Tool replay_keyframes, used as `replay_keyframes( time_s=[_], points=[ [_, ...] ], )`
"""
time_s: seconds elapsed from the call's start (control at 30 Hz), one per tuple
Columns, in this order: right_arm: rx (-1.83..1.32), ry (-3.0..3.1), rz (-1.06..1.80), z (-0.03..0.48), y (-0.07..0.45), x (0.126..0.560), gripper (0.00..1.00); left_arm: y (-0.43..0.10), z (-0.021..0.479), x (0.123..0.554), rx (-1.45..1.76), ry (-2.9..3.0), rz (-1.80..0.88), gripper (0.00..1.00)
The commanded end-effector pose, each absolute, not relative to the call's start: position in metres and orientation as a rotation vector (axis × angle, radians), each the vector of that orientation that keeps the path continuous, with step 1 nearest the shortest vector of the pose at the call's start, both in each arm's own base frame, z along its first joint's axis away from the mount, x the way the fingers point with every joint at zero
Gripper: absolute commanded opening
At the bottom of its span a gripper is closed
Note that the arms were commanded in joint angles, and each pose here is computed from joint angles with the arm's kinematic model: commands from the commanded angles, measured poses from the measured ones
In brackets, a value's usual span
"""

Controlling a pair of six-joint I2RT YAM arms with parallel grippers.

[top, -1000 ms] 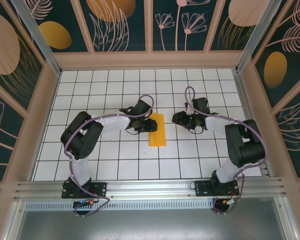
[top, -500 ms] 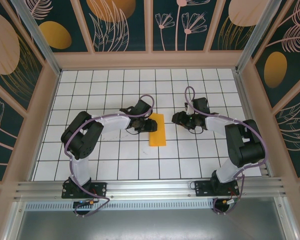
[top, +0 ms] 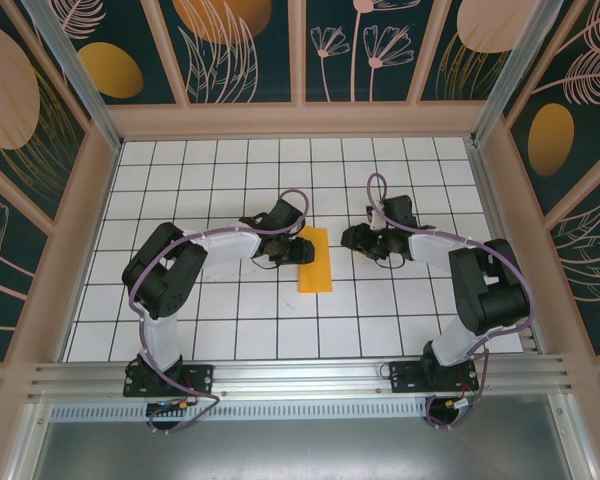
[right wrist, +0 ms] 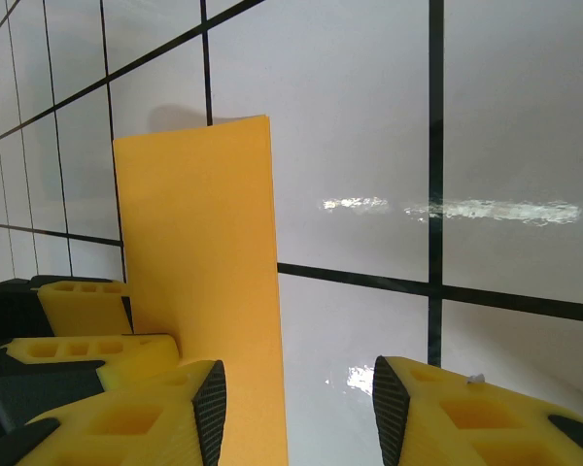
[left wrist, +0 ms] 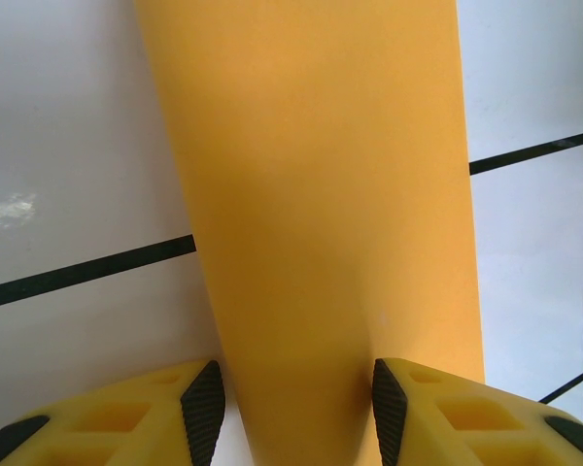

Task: Fold a paper plane with a square sheet of paper (fold left side to right side)
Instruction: First fold in half a square sheet of paper at the center of the table, then hold the square sheet of paper at the center of the table.

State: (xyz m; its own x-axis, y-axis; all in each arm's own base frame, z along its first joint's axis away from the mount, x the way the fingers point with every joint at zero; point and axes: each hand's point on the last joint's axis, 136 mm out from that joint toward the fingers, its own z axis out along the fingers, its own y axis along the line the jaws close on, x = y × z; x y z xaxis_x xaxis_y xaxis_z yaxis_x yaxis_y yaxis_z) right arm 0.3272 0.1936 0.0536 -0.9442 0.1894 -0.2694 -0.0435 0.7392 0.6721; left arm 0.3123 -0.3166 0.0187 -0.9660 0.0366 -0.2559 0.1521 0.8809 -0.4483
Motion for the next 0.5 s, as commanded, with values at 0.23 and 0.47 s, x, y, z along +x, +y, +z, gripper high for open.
replay_keyframes(
  time_s=[0.23, 0.47],
  points=[
    [0.027, 2.606, 1.221, 0.059, 0.234, 0.318, 0.24, -0.313, -0.020, 0.292, 0.184, 2.911, -0.625, 0.49],
    [-0.004, 2.649, 1.241, 0.046, 0.258, 0.318, 0.12, -0.313, -0.021, 0.292, 0.182, 2.913, -0.625, 0.49]
  ],
)
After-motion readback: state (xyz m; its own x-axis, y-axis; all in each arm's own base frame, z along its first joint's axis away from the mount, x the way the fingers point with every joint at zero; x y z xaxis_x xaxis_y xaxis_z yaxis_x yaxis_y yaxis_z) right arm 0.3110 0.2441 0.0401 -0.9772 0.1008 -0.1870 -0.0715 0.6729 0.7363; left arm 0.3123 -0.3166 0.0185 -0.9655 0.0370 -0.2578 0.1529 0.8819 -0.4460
